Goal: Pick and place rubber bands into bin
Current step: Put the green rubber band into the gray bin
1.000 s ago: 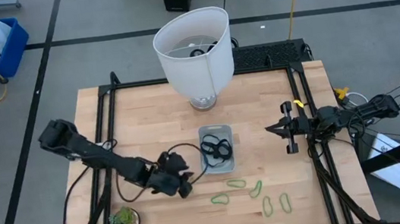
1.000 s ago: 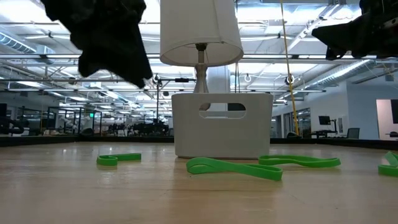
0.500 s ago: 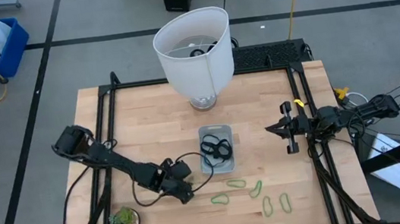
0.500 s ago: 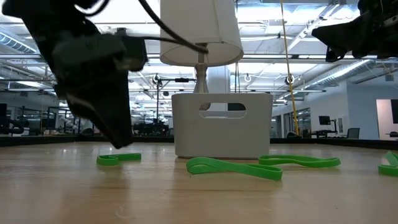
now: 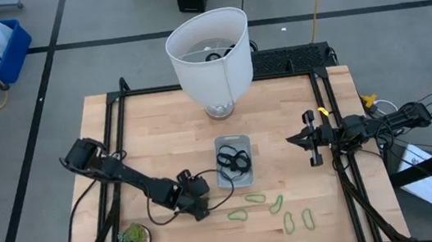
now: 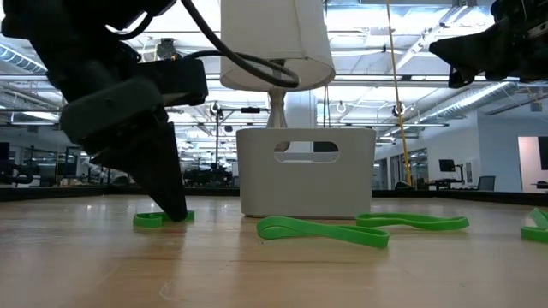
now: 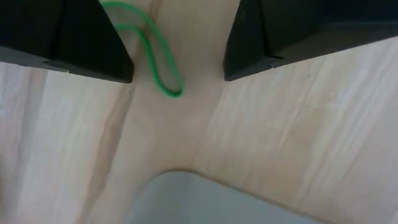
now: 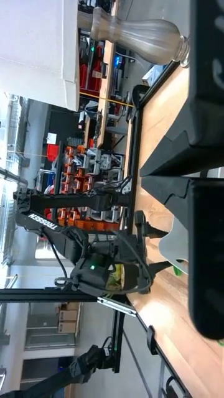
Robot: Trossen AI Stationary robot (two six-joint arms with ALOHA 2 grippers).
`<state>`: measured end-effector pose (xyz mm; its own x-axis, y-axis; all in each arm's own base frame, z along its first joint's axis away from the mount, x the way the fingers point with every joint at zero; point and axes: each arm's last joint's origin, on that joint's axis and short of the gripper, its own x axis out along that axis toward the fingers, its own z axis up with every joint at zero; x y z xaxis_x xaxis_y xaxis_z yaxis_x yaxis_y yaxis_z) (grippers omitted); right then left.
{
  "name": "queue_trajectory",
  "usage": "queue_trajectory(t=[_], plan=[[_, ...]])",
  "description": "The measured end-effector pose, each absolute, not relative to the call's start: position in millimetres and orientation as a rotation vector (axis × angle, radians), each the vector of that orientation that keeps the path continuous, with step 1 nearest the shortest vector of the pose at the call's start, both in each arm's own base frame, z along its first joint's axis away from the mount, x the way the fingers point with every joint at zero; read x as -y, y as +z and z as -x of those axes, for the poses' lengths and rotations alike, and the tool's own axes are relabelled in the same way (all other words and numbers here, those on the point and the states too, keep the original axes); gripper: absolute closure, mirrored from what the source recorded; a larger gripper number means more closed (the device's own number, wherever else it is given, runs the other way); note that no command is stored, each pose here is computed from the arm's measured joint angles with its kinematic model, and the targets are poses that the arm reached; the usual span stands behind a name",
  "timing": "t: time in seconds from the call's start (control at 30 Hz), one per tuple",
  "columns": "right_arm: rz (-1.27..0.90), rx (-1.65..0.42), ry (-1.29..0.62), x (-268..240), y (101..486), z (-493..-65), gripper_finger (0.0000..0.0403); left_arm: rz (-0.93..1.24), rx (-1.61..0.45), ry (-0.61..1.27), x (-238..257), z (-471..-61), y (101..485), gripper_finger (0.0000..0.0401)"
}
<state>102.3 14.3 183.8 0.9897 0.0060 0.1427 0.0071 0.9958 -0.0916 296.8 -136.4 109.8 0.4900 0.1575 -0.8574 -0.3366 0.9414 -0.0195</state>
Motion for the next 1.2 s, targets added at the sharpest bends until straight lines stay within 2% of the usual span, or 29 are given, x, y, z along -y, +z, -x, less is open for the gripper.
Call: queue_trajectory(t=[0.17,0.47,0.5,0.73,0.9,1.03,1.2], plan=[[0.09,0.136,0.0,-14,183,-102,0.0403,0.175,-1.021,0.284,140,-296,107,0.021],[0.09,0.136,0.0,-14,183,-102,0.0403,0.185,-1.056,0.206,142,-297,106,0.038],[0.09,0.136,0.0,-14,183,-102,0.0403,0.174,-1.063,0.185,143,-297,106,0.0389],[0.09,0.136,0.0,-14,183,-102,0.0403,0.012,-1.003,0.074,143,-294,126,0.0396],[0.086,0.134,0.001,-14,183,-102,0.0403,-0.146,-0.807,0.114,140,-283,179,0.0397],[0.086,0.131,0.001,-14,183,-102,0.0403,-0.2,-0.733,0.112,131,-262,202,0.0397],[0.086,0.13,0.003,-14,182,-102,0.0403,-0.168,-0.618,0.164,108,-225,194,0.0397]])
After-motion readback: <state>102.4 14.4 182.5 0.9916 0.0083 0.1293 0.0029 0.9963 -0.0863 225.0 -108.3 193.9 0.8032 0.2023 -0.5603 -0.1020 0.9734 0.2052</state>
